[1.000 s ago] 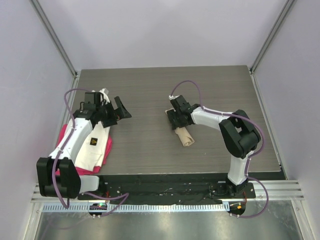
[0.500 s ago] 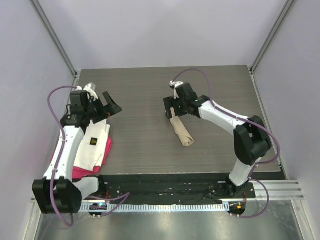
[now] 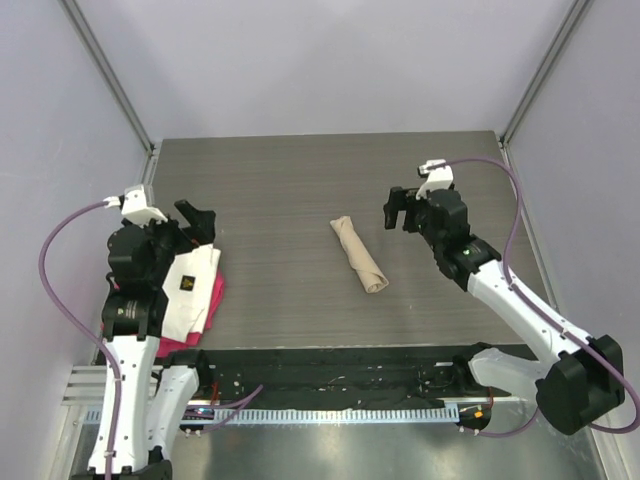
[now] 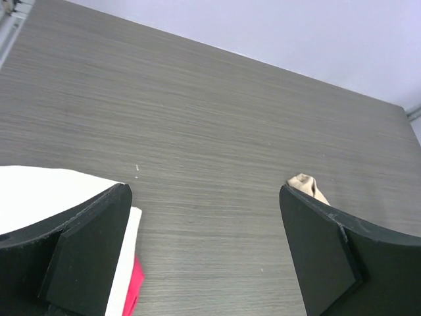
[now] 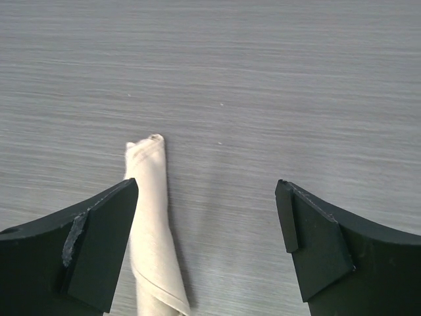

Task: Fold the napkin, place the utensils inside, and roll it up
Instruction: Reset both arms

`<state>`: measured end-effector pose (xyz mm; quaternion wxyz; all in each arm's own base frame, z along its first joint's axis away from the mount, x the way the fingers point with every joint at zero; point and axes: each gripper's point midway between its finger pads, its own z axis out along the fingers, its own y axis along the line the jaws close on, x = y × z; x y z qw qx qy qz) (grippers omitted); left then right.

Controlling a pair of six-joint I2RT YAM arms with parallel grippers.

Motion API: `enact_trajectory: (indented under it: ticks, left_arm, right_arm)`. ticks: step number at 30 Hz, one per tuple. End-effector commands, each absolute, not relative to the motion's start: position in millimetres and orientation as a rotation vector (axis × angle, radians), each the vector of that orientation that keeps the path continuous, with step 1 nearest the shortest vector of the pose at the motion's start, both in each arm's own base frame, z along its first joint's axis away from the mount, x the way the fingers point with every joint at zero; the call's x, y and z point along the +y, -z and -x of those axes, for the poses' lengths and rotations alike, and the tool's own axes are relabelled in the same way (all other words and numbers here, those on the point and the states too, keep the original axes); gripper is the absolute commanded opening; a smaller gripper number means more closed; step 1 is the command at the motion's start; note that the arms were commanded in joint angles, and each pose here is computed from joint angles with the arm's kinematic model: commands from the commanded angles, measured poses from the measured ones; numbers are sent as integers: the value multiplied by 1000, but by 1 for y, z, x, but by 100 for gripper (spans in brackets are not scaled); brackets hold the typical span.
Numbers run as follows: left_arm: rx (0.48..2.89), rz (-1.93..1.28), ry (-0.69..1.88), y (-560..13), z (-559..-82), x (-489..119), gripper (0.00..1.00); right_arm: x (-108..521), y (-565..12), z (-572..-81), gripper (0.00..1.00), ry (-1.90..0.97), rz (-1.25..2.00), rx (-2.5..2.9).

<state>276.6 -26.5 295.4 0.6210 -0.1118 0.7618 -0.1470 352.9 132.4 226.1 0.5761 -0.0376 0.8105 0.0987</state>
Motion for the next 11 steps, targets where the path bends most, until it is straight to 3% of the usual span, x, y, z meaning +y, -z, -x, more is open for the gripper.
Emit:
enact_trajectory:
  ticks: [1, 11]
  left_arm:
    - [1658, 275, 262, -307, -278, -12, 100]
    - [1651, 284, 228, -309, -271, -7, 100]
  right_arm:
    - [116, -237, -356, 95, -178, 19, 1801]
    - [116, -231, -351, 95, -194, 2, 1809]
